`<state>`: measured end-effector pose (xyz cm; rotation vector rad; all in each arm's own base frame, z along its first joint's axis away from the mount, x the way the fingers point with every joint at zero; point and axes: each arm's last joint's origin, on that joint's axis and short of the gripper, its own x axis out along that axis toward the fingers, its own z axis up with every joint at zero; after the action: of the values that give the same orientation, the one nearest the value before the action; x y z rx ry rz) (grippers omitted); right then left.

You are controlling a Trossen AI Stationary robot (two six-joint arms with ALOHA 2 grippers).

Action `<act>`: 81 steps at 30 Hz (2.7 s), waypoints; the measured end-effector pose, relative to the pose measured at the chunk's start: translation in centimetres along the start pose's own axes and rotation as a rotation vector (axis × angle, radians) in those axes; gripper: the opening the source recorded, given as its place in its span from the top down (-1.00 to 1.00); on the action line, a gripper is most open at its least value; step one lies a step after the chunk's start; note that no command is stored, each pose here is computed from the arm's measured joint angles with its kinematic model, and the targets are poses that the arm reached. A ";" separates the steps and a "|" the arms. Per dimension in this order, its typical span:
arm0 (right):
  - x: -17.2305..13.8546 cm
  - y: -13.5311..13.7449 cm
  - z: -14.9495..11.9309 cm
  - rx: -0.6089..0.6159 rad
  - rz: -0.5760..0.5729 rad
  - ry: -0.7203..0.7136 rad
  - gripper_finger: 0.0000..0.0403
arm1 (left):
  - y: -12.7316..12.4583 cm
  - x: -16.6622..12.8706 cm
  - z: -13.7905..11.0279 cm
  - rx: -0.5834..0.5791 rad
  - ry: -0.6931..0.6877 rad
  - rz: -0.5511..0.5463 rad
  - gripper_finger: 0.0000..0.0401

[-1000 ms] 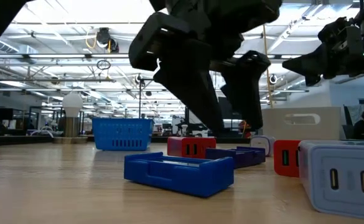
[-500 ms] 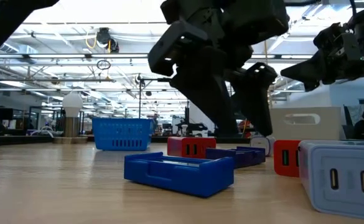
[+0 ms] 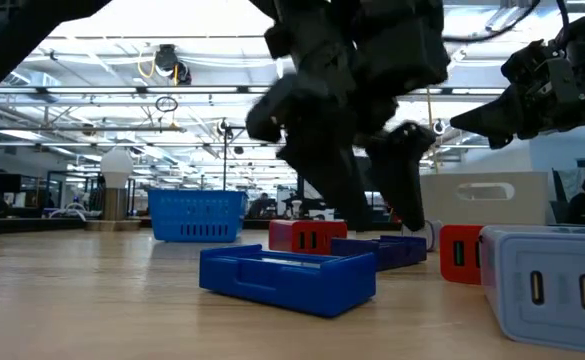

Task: Pick & Place Office items
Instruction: Put the purple digital clock into the blue bin

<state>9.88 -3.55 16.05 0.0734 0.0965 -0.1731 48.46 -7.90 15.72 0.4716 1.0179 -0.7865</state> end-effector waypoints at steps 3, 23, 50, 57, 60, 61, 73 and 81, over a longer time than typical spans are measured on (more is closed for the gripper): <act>0.0 0.0 0.0 0.000 0.000 0.000 1.00 | 0.2 0.7 -0.6 -0.025 -0.008 -0.047 -0.68; 0.1 0.0 -0.1 0.030 -0.001 0.010 1.00 | 3.6 -0.7 -3.9 -0.260 0.076 0.062 -0.68; 0.1 0.0 -0.1 0.031 0.001 0.017 1.00 | 5.0 -4.7 -5.1 -0.229 0.159 0.203 -0.68; 0.1 0.0 -0.2 0.043 0.001 0.018 1.00 | 3.6 -3.5 -3.5 -0.103 0.203 0.227 -0.68; 0.1 0.0 -0.2 0.051 0.021 0.022 1.00 | 3.2 -2.7 -3.2 -0.102 0.280 0.320 -0.68; 0.1 0.1 -0.2 0.051 0.028 0.023 1.00 | 3.1 -2.6 -3.1 -0.102 0.304 0.348 -0.69; 0.1 0.1 -0.2 0.057 0.050 0.030 1.00 | 4.4 -3.0 -4.0 -0.060 0.281 0.337 -0.98; 0.1 0.1 -0.2 0.054 0.050 0.032 1.00 | 4.9 -2.8 -5.0 0.039 0.208 0.226 -0.94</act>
<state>10.01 -3.45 15.79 0.1325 0.1216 -0.1243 48.50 -0.38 15.82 0.6998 1.1196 -0.5634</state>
